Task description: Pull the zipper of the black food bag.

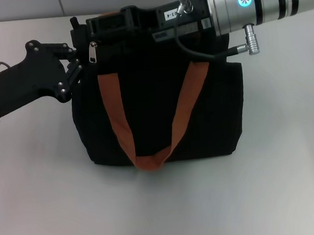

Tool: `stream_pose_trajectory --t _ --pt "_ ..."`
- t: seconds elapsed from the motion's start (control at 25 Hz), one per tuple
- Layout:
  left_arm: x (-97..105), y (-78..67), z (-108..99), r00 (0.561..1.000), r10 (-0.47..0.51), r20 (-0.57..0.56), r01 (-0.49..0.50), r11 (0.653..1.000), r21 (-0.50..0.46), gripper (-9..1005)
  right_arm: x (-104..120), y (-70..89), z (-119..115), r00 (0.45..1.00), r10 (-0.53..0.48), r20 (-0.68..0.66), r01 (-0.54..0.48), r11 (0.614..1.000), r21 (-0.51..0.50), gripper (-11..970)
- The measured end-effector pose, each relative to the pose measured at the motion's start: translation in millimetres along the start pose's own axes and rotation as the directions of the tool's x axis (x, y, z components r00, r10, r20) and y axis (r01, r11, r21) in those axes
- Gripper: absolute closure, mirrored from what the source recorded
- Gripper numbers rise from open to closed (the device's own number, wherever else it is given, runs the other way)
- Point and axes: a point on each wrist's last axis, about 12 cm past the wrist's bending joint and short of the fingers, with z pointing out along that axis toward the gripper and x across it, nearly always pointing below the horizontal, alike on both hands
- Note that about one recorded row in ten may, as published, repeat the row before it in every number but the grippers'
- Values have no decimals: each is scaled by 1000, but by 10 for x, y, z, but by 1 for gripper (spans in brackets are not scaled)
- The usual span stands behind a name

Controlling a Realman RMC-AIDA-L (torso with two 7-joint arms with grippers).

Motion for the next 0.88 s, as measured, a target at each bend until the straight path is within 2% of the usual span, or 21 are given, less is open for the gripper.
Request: stream_pose_trajectory --t 0.88 --pt "-90 50 40 999 46 6 -46 999 14 965 3 -32 20 1000 19 20 -19 1000 6 153"
